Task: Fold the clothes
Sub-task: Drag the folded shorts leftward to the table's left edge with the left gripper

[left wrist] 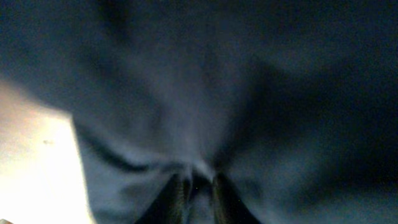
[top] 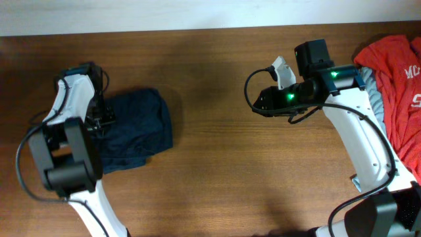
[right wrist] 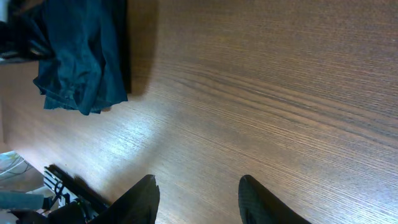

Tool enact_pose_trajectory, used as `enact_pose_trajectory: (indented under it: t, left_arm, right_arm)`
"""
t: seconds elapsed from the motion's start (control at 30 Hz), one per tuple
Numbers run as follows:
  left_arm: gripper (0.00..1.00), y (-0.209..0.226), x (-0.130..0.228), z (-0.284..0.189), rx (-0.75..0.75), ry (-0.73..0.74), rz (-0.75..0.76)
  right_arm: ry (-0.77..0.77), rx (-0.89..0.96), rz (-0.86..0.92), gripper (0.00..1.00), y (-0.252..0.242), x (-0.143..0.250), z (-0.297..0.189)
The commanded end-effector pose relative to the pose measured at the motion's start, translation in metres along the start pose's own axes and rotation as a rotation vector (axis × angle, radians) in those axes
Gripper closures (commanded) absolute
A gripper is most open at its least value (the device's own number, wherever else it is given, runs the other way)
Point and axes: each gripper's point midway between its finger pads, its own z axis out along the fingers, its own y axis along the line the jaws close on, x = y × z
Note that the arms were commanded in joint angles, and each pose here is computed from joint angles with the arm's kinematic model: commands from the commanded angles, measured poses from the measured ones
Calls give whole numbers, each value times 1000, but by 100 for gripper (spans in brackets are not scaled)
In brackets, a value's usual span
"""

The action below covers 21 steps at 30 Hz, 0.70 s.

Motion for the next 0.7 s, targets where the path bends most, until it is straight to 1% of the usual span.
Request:
enact_pose_trajectory:
  t: [0.0, 0.1, 0.13, 0.17, 0.2, 0.23, 0.3, 0.33, 0.43, 0.5, 0.57, 0.67]
  left_arm:
    - [69, 12, -13, -72, 53, -212, -22]
    - [68, 4, -8, -82, 117, -222, -2]
    - [71, -3, -7, -82, 156, -212, 3]
    - [80, -11, -5, -79, 191, -199, 10]
    - [92, -20, -3, -75, 233, -187, 16]
    - [99, -30, -1, -70, 279, -173, 13]
    - [99, -44, 2, -55, 336, -147, -55]
    - [99, -57, 6, -39, 372, -129, -87]
    - [99, -71, 24, -5, 382, -73, -135]
    - [99, -75, 38, 15, 371, -44, -130]
    - [99, -73, 44, 31, 346, -44, -129]
    - [99, -58, 38, 42, 250, -96, -132]
  right_arm:
    - [-18, -1, -9, 53, 0, -4, -4]
    - [-24, -2, -12, 53, 0, -5, -4]
    - [-27, -2, -14, 53, 0, -6, -4]
    - [-28, -2, -14, 53, 0, -6, -4]
    - [-30, -2, -15, 53, 0, -7, -4]
    - [-31, -2, -16, 53, 0, -7, -4]
    - [-32, -2, -16, 53, 0, -7, -4]
    - [-32, -2, -16, 52, 0, -7, -4]
    - [-30, -2, -15, 53, 0, -7, -4]
    - [-30, -2, -15, 53, 0, -7, -4]
    - [-32, -2, -16, 53, 0, -7, -4]
    - [-44, -3, -23, 52, 1, -11, -5]
